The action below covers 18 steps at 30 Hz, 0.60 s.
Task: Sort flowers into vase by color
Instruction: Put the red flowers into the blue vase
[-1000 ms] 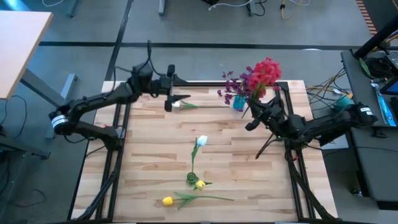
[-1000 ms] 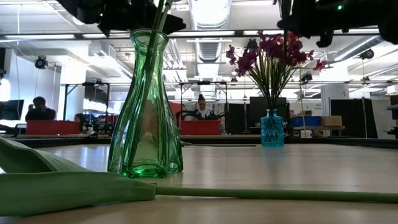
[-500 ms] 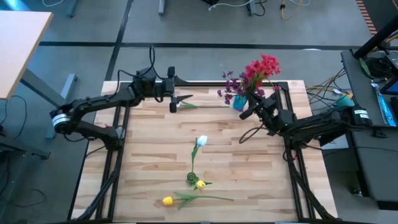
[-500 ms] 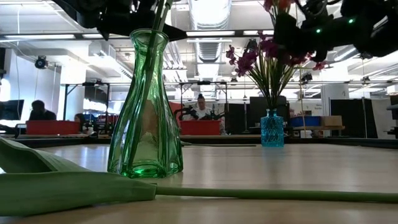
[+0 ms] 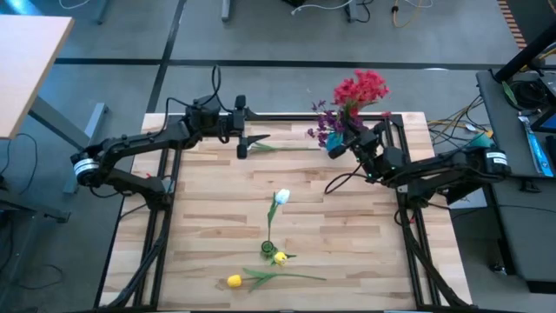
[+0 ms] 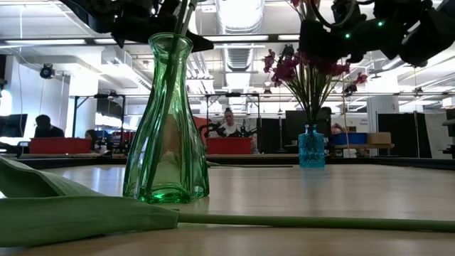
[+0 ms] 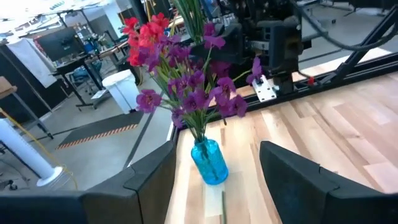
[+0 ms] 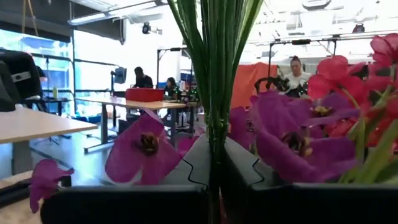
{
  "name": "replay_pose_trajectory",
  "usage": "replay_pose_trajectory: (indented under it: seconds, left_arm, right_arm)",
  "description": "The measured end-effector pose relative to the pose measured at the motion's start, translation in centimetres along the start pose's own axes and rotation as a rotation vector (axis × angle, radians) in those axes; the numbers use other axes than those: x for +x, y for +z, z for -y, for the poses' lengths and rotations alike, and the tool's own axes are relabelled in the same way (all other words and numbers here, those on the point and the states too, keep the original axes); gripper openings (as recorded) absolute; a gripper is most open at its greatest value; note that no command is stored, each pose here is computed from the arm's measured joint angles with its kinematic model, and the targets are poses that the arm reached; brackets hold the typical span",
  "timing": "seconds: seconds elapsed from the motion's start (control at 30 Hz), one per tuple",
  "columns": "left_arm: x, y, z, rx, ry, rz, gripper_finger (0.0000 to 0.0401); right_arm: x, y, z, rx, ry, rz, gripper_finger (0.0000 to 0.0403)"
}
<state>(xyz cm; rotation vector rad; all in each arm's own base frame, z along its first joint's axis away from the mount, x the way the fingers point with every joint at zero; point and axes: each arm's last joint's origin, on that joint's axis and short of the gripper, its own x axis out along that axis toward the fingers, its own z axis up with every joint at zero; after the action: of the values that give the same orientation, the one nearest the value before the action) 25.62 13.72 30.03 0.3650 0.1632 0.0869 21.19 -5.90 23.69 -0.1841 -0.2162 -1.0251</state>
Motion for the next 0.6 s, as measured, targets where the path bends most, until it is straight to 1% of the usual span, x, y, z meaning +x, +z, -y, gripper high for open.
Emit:
replay_pose_trajectory:
  seconds: [0.1,0.23,0.33,0.43,0.53,0.6]
  left_arm:
    - [0.3,-0.4,-0.1,-0.002,0.022,-0.025,0.0216]
    - [1.0,-1.2,-0.1,-0.005,0.016,-0.045,0.0216]
    - [1.5,-1.7,-0.2,0.062,0.01,-0.048,0.0217]
    - [1.7,-2.5,-1.0,0.096,-0.022,-0.002,0.0216]
    - [1.7,-3.6,-2.5,0.064,-0.062,0.051,0.0217]
    - [1.7,-4.5,-3.4,0.021,-0.079,0.073,0.0217]
  right_arm:
    - [0.1,0.0,-0.1,-0.011,-0.004,-0.003,0.0012]
    - [-0.1,0.4,0.0,-0.004,-0.016,-0.001,0.0012]
    - [-0.4,0.7,0.0,-0.021,-0.013,0.0,0.0012]
    - [-0.7,0.9,0.0,-0.018,-0.001,0.001,0.0012]
    - [-0.8,0.8,-0.1,-0.003,0.012,-0.014,0.0012]
    - [-0.9,0.5,-0.2,0.006,0.02,-0.027,0.0012]
